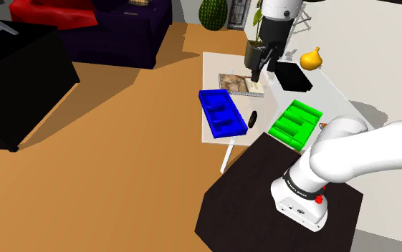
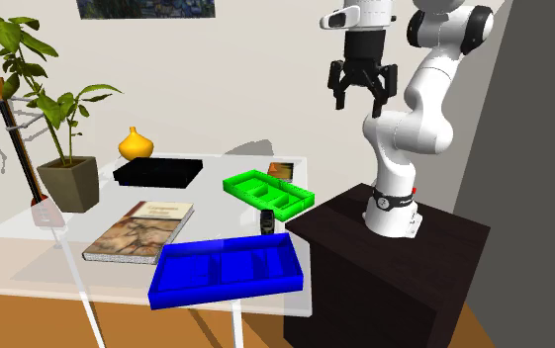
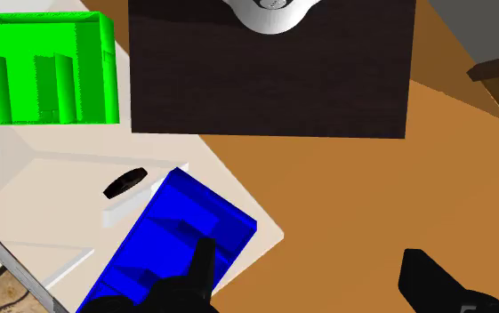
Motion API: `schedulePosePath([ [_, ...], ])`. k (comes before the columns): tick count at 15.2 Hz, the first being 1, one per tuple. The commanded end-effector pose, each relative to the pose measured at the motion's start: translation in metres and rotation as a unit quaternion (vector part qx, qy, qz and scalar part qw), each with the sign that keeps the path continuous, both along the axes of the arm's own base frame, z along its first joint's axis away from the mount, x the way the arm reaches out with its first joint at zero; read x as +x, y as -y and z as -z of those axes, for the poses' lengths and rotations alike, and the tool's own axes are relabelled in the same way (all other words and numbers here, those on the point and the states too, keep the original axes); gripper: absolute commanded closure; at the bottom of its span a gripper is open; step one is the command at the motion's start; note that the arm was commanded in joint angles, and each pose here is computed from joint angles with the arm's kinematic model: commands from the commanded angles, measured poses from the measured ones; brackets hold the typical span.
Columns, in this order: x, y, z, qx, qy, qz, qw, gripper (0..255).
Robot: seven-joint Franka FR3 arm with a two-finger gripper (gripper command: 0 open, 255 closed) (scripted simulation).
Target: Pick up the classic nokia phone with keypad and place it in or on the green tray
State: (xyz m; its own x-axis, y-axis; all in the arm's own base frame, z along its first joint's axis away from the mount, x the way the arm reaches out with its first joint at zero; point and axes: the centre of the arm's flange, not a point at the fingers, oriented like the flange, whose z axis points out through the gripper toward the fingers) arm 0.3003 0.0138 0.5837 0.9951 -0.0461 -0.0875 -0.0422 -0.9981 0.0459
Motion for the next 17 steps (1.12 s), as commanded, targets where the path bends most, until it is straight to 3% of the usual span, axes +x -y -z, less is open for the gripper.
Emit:
schedulePosePath([
  [1, 0.000, 0.000, 0.000, 0.000, 0.000, 0.000, 1.0000, 0],
  [17, 0.010, 0.129, 0.166, 0.003, 0.021, -0.040, 0.9990, 0],
])
